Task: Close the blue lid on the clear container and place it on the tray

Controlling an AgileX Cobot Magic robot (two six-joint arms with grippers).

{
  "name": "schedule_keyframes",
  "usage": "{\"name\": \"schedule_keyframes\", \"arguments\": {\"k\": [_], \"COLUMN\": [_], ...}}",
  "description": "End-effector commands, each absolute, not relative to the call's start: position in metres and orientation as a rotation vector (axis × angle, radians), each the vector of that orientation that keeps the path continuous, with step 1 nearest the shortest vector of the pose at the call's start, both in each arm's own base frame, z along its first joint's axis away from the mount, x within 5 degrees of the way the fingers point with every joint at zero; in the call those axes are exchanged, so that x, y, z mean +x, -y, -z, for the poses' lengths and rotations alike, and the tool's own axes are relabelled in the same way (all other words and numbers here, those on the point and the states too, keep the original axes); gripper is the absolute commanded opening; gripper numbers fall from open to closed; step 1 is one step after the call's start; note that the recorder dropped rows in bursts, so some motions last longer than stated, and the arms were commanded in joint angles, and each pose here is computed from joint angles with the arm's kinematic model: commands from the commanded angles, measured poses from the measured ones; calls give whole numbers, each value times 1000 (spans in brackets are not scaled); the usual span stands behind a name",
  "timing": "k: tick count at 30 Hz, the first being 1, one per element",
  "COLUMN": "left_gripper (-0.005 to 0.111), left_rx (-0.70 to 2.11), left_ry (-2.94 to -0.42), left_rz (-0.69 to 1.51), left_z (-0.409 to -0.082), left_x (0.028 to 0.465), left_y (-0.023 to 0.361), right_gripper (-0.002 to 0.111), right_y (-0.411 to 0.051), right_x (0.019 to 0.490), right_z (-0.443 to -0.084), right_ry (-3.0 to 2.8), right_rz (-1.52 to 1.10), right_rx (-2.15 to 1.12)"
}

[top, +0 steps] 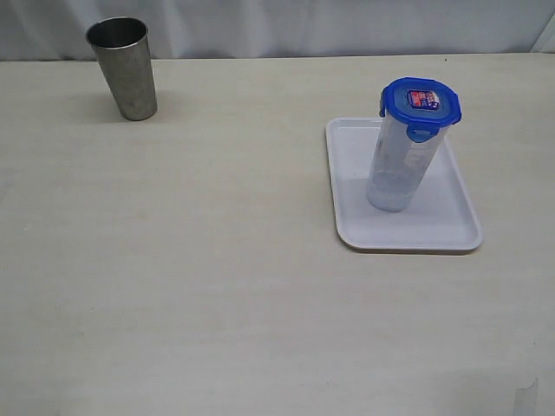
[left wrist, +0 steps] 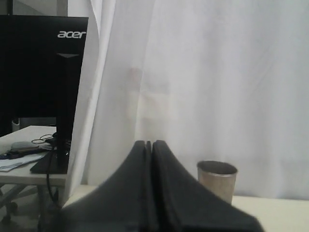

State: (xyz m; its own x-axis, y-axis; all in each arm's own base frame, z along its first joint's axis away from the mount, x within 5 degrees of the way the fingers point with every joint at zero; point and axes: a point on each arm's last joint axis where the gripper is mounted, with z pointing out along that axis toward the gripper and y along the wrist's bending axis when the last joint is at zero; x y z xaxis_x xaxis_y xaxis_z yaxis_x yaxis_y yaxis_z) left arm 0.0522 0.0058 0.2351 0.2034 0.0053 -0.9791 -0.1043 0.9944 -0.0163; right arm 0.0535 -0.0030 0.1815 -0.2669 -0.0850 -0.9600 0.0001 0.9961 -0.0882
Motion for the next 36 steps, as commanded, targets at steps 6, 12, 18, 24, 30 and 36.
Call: {"name": "schedule_keyframes", "arguments": {"k": [6, 12, 18, 24, 30, 36], "left_gripper": [0, 0, 0, 0, 0, 0], "left_rx": [-8, -3, 7, 47, 53, 49], "left_ry": [-1439, -1471, -1624, -1735, -1796, -1794], "left_rz": [-105, -81, -106, -140, -143, -137], "left_z": [-217, -214, -201, -191, -185, -185], "left_x": [56, 56, 56, 55, 54, 54], "left_y": [-4, -3, -4, -4, -4, -4], "right_gripper": [14, 14, 14, 14, 14, 14], "right_y": [3, 3, 3, 3, 3, 3], "right_x": [53, 53, 53, 53, 53, 53], "right_z": [-182, -182, -182, -182, -182, -182], "right_ry": [-1830, -1830, -1830, -1830, -1830, -1830], "right_rz": [83, 83, 83, 83, 83, 83], "right_rx": [-53, -53, -53, -53, -53, -53]}}
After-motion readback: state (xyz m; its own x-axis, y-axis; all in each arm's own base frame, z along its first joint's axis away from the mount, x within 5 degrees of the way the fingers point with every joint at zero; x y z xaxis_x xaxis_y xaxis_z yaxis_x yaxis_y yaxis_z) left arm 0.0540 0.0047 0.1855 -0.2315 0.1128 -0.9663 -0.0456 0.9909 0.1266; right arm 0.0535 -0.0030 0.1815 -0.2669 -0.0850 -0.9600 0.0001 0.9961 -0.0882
